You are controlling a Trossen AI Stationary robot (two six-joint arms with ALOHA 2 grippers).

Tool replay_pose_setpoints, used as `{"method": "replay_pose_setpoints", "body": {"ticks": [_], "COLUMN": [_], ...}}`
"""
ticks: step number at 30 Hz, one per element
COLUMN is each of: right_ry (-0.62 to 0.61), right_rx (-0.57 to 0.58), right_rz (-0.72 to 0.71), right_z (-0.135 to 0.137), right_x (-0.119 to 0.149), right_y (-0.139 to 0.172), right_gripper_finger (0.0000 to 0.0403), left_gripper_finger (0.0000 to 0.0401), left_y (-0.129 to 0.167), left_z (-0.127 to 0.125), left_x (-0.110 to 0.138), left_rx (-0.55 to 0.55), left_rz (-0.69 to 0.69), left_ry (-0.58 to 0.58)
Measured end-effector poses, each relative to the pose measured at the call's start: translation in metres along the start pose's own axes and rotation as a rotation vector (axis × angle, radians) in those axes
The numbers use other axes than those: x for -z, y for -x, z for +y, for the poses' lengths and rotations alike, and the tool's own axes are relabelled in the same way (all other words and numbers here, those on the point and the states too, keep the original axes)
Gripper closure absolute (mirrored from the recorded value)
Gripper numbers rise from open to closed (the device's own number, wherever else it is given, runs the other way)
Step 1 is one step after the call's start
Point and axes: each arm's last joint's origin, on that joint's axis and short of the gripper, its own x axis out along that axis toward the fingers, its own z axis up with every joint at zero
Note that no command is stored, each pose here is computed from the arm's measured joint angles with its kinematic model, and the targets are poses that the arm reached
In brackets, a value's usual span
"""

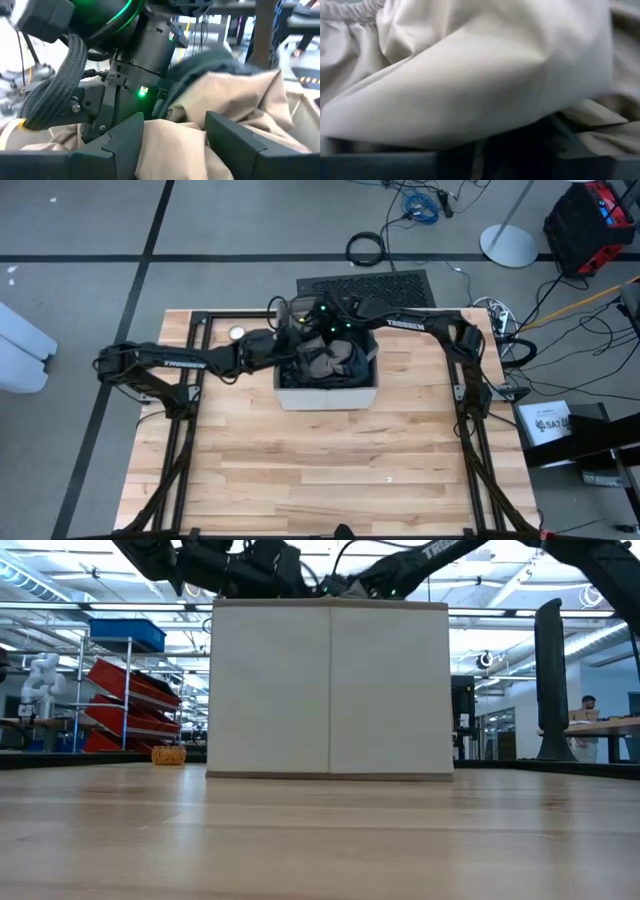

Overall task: Sort clothes
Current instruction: Put the brown jacket into the laundry bin

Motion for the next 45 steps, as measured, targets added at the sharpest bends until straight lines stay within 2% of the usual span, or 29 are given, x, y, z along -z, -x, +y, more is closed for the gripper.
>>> {"method": "replay_pose_setpoints", "body": {"ticks": [7, 10, 12, 16, 22, 28, 35, 41, 45], "right_ry": [0.018, 0.050, 0.067, 0.074, 0.078, 0.085, 0.064, 0.056, 0.070], "right_rx": [-0.028, -0.030, 0.021, 0.114, 0.109, 0.092, -0.025, -0.055, -0.176], "right_rz": [-0.069, -0.041, -0.018, -0.024, -0.077, -0.127, -0.115, -0.053, -0.073], "right_z": [0.012, 0.015, 0.014, 0.011, 0.013, 0.024, 0.049, 0.058, 0.066], "right_x": [-0.008, -0.006, -0.003, -0.002, -0.008, -0.025, -0.041, -0.043, -0.049], "right_y": [0.038, 0.049, 0.054, 0.056, 0.058, 0.082, 0.127, 0.165, 0.179], "right_gripper_finger": [0.0204, 0.0181, 0.0174, 0.0174, 0.0182, 0.0183, 0.0183, 0.0183, 0.0183], "left_gripper_finger": [0.0177, 0.0177, 0.0177, 0.0177, 0.0177, 0.0177, 0.0177, 0.0177, 0.0177], "left_y": [0.006, 0.009, 0.011, 0.012, 0.014, 0.015, 0.015, 0.015, 0.015], "left_z": [-0.002, -0.005, -0.009, -0.021, -0.023, -0.022, -0.020, -0.020, -0.020], "left_x": [-0.011, -0.010, -0.008, 0.000, 0.004, 0.010, 0.010, 0.009, 0.009], "left_rx": [0.002, 0.002, 0.020, 0.068, 0.013, -0.017, -0.056, -0.069, -0.071], "left_rz": [-0.069, -0.049, -0.023, 0.034, 0.077, 0.148, 0.145, 0.141, 0.141], "left_ry": [0.003, 0.002, 0.001, -0.024, -0.055, -0.043, -0.050, -0.050, -0.050]}}
